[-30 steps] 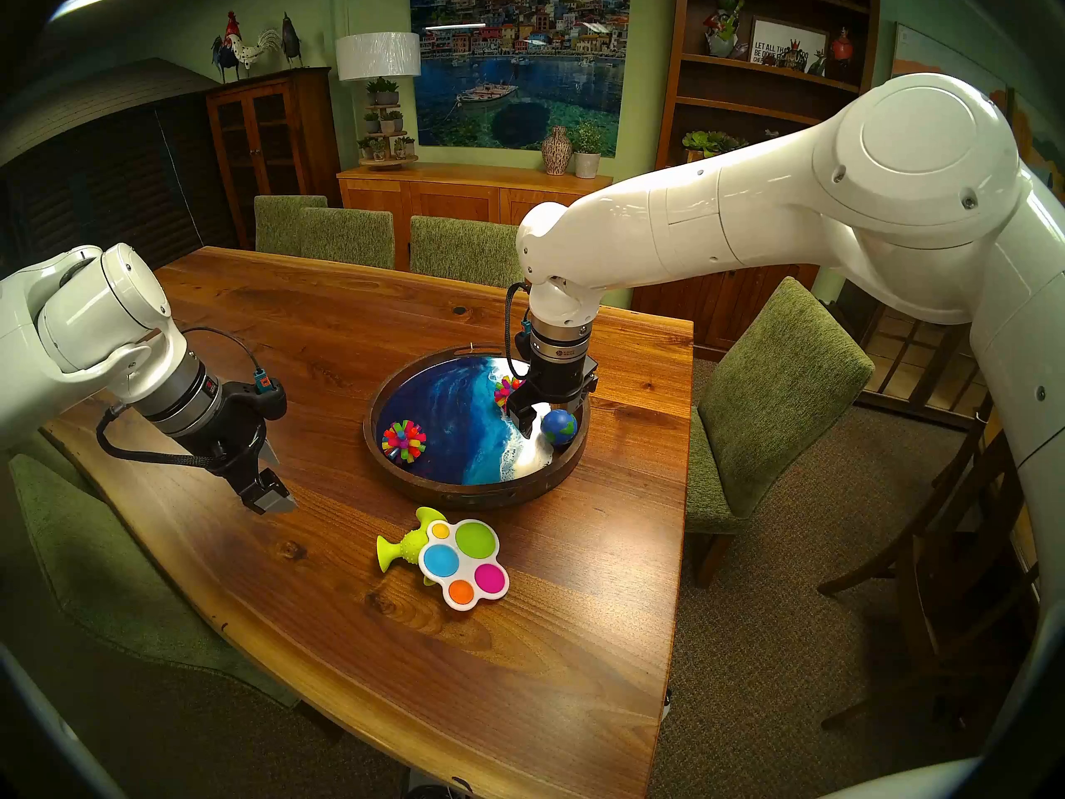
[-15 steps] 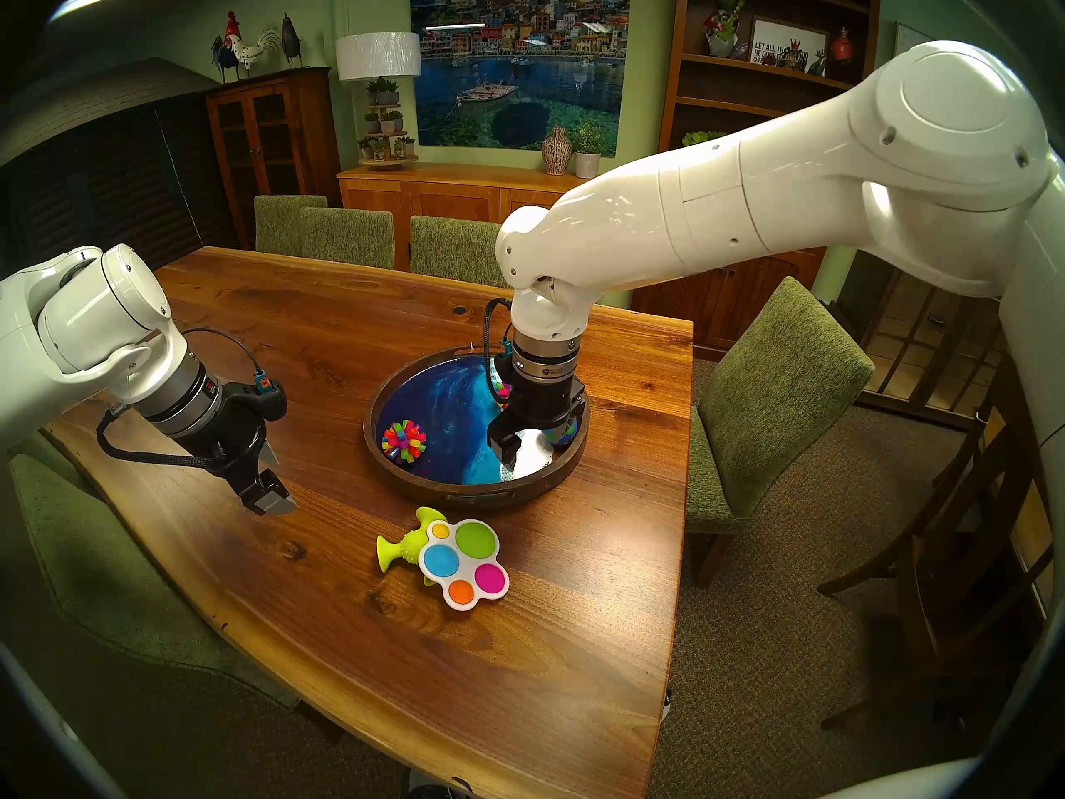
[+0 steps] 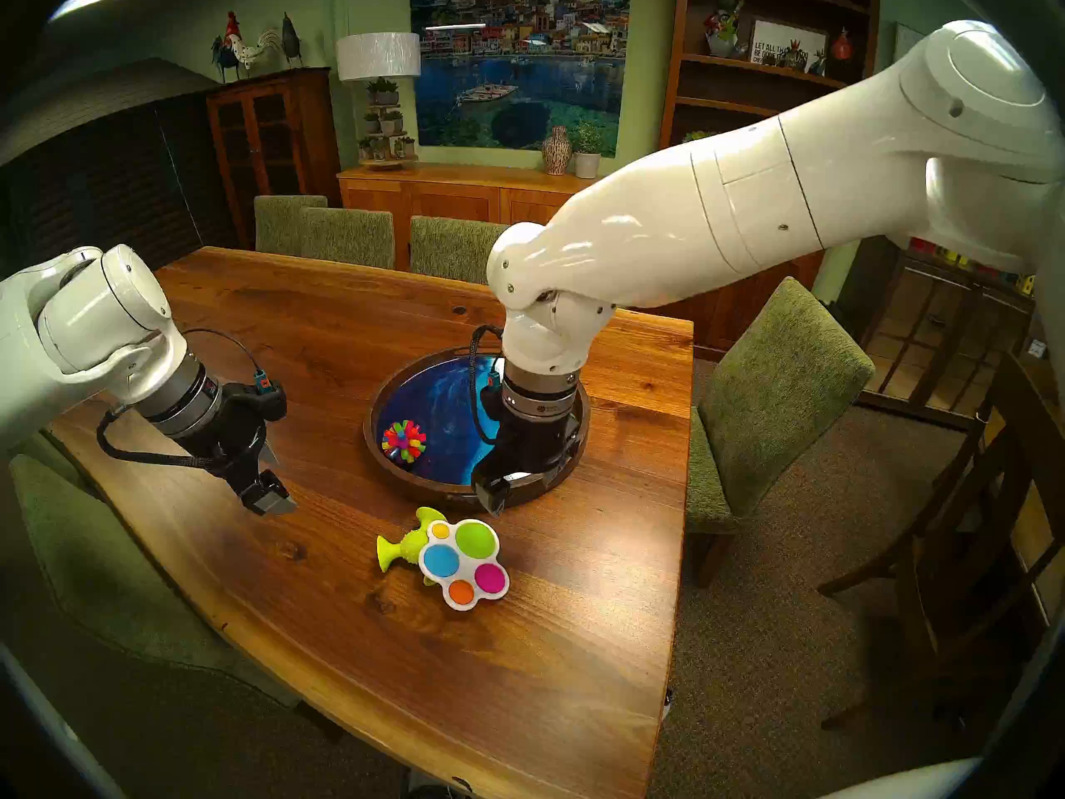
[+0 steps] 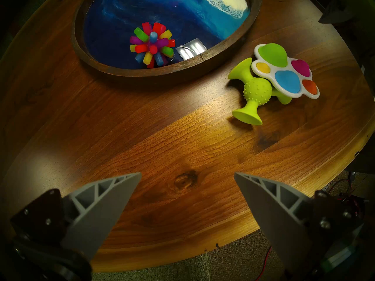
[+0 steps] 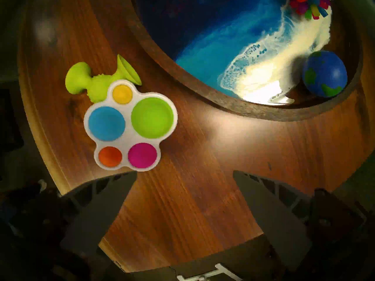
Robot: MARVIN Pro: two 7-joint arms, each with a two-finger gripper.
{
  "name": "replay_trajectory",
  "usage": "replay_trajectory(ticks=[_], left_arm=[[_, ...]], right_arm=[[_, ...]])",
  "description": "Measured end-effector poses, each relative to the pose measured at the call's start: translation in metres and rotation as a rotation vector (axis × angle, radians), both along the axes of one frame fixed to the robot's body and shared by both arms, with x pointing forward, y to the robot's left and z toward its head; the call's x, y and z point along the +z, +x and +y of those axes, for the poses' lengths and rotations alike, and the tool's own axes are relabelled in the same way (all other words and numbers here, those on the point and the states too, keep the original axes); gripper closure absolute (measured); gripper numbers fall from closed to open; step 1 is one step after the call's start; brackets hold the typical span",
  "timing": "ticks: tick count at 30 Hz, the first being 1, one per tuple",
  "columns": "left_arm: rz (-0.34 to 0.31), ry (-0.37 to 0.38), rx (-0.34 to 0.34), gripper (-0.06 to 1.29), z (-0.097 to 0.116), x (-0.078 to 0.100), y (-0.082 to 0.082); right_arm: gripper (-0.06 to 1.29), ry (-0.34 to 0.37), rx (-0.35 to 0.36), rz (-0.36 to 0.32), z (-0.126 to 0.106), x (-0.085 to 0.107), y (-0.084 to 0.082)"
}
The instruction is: Put toys in center tray
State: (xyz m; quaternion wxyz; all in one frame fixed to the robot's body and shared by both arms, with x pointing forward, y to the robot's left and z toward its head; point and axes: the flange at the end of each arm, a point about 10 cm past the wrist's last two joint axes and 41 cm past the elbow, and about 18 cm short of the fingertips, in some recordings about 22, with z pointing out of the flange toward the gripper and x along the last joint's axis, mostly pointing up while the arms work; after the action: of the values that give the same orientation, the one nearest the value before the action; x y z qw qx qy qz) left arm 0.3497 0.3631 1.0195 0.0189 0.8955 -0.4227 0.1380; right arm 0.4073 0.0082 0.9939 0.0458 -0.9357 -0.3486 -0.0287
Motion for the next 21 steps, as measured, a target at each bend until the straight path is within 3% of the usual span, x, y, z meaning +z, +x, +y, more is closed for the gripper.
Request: replay_trajectory(ticks=[9,21], left_arm=[[0.0,0.0,0.0,0.0,0.0,0.0,0.0],[0.0,0.0,0.0,0.0,0.0,0.0,0.0]], right_arm=[[0.0,0.051,-0.034,-0.011,0.007,-0.013,0.012],[0.0,0.062,-0.017,0.06,0.02,-0.042,0.018]])
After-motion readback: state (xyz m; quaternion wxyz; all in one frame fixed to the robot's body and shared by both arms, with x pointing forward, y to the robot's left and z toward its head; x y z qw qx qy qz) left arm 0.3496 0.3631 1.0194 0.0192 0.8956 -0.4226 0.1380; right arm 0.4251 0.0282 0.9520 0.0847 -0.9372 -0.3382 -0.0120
